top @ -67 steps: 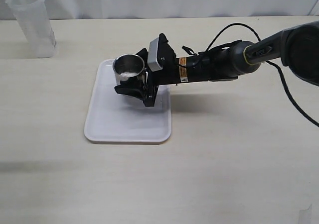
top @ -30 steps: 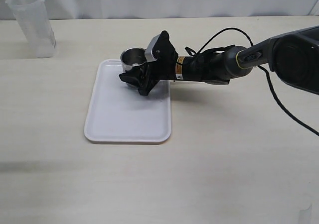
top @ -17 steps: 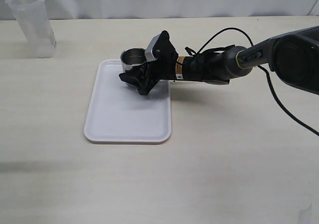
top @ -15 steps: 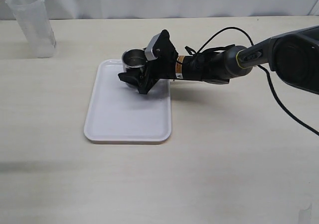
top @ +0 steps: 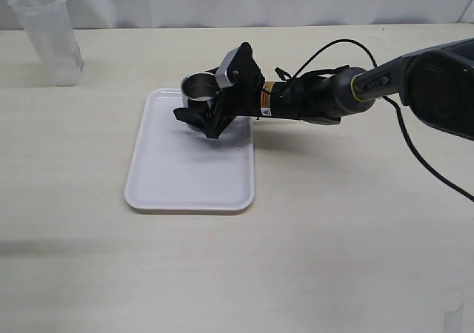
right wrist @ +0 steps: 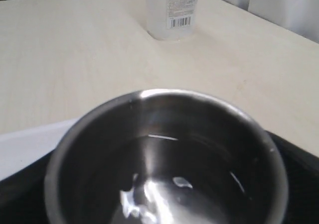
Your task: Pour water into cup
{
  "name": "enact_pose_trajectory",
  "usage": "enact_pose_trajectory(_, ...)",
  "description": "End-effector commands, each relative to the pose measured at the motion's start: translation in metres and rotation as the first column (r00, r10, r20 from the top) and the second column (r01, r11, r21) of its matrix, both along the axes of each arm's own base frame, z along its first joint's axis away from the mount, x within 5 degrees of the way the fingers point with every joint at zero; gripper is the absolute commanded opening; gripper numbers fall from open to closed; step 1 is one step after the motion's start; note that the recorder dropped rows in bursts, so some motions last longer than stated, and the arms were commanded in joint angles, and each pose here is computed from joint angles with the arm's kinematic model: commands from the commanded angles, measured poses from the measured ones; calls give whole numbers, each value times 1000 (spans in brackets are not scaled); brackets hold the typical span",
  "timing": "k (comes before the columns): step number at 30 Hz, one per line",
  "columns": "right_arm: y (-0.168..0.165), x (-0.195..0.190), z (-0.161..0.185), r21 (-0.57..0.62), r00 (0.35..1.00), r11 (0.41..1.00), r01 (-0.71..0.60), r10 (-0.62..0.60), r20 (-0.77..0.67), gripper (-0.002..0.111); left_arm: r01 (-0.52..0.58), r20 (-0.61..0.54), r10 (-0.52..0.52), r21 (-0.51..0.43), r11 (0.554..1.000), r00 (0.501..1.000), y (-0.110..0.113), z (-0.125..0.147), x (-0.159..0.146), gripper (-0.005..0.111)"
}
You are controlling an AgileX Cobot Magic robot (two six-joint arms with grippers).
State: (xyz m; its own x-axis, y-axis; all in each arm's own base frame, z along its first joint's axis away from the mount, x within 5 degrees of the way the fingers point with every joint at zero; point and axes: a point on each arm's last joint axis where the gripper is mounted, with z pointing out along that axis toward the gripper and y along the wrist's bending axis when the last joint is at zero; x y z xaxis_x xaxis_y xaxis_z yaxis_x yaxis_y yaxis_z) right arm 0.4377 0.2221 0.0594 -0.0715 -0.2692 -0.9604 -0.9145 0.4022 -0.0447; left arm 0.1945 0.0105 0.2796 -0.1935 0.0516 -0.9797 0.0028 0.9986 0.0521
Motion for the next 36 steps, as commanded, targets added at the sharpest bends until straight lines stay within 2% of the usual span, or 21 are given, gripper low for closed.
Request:
enact_pose_trajectory(1,-1,2,6,35,999,999,17,-16,-33,85,5,16,-5,-8,1000,1000,-1,1,-1,85)
enact_pose_trajectory(4,0,0,5,19,1000,1000,-10,11,-28,85,5,16,-5,-8,1000,1000,-1,1,-1,85)
enact_pose_trajectory(6,0,0,5,18,1000,1000,-12,12,-28,90,5,16,-5,-8,1000,1000,-1,1,-1,85)
enact_pose_trajectory(9,0,0,8,17,1000,1000,-10,10,-22,110,5,16,-5,-8,1000,1000,-1,1,-1,85)
enact_pose_trajectory(13,0,0,18,1,999,999,-38,38,9,110,5,16,-5,-8,1000,1000,-1,1,-1,85)
enact_pose_trajectory(22,0,2,81,63,998,998,-14,10,54,110,1,7,-1,-7,1000,1000,0,0,-1,85)
enact_pose_trajectory(27,-8,7,116,67,991,989,131,-129,-31,110,-2,-2,2,-6,1000,1000,0,-1,-1,85)
enact_pose_trajectory(31,-16,7,140,0,970,972,233,-232,-70,110,-2,-2,2,-6,1000,1000,0,-1,-1,85)
enact_pose_trajectory(36,-22,0,162,-19,958,961,276,-277,-75,109,-2,-2,2,-6,1000,1000,0,-1,-1,85)
